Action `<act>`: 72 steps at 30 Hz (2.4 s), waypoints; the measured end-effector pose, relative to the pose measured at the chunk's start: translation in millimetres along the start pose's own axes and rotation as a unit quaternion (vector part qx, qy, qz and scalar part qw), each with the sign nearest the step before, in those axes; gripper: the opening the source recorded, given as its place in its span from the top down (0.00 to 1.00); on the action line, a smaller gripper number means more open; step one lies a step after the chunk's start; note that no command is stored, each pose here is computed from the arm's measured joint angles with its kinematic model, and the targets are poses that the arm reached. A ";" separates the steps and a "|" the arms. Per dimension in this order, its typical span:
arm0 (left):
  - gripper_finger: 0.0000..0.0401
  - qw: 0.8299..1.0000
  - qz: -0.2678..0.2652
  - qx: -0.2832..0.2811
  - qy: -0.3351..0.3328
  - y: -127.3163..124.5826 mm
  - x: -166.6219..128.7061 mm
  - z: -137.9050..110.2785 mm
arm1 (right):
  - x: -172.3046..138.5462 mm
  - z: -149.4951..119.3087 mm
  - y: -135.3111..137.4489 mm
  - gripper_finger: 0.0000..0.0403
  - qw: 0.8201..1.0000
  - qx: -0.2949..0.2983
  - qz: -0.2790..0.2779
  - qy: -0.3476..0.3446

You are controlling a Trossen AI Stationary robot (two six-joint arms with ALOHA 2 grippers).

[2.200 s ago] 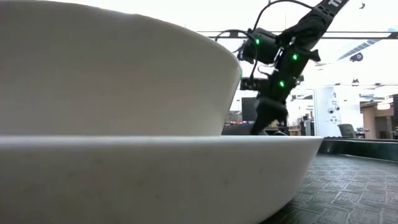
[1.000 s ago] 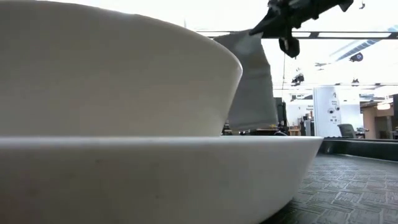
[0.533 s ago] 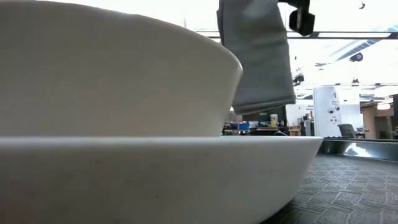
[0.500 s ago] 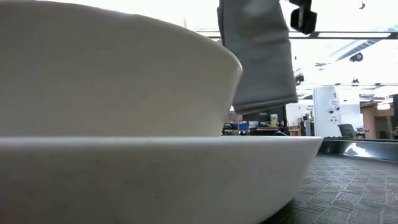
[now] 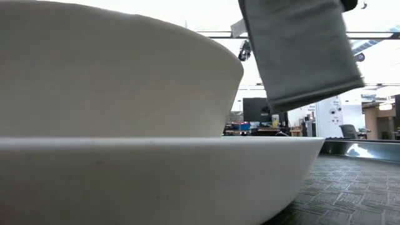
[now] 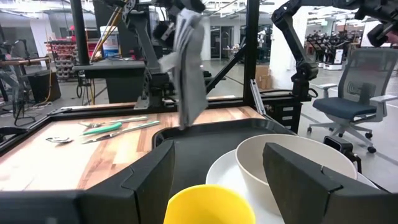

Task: Set up tray
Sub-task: Put the gray napkin to the right of the white plate on the black serving tray

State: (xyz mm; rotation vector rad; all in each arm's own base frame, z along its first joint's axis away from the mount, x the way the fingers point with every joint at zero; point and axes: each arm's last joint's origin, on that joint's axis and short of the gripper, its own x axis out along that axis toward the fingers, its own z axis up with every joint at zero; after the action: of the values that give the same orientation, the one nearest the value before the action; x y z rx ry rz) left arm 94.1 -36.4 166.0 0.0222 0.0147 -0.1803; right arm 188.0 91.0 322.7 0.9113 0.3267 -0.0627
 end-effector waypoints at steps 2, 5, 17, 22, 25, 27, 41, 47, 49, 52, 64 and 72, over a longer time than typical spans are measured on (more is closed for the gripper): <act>0.44 1.000 0.000 0.000 0.000 0.0 0.0 0.1 | 0.1 -7.7 5.2 0.98 1.000 0.012 0.006 -0.005; 0.44 1.000 0.000 0.000 0.000 0.0 0.0 0.0 | 1.9 -18.9 13.7 0.98 0.999 0.032 0.026 -0.003; 0.44 1.000 0.000 0.000 0.000 0.0 0.0 0.0 | 20.2 -96.7 48.6 0.98 0.980 0.143 0.115 0.073; 0.44 1.000 0.000 0.000 0.000 0.0 0.0 0.0 | 34.4 -127.2 44.6 0.98 0.978 0.166 0.089 0.086; 0.44 1.000 0.000 0.000 0.000 0.0 0.0 0.0 | 44.7 -139.3 37.7 0.98 0.978 0.176 0.066 0.090; 0.44 1.000 0.000 0.000 0.000 0.0 0.0 0.1 | 49.2 -144.4 34.7 0.98 0.978 0.179 0.056 0.092; 0.44 1.000 0.000 0.000 0.000 0.0 0.0 0.0 | 56.8 -155.7 -10.8 0.98 0.983 0.157 -0.045 0.085; 0.44 1.000 0.000 0.000 0.000 0.0 0.0 0.0 | 60.7 -153.9 -28.7 0.98 0.982 0.156 -0.071 0.075; 0.44 1.000 0.000 0.000 0.000 0.0 0.0 0.0 | 60.5 -154.7 -33.7 0.97 0.982 0.157 -0.078 0.075; 0.44 1.000 0.000 0.000 0.000 0.0 0.0 0.0 | 59.9 -156.7 -42.7 0.97 0.981 0.156 -0.092 0.076; 0.44 1.000 0.000 0.000 0.000 0.0 0.0 0.1 | 59.3 -156.8 -61.3 0.95 0.976 0.152 -0.134 0.073; 0.44 1.000 0.000 0.000 0.000 0.0 0.0 0.0 | 56.6 -148.3 -64.8 0.92 0.978 0.120 -0.153 0.071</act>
State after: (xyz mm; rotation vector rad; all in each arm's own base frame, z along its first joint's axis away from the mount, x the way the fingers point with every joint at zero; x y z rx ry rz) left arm 94.1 -36.4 166.0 0.0221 0.0145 -0.1804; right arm 192.0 172.3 171.8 1.1004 0.6004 -0.3266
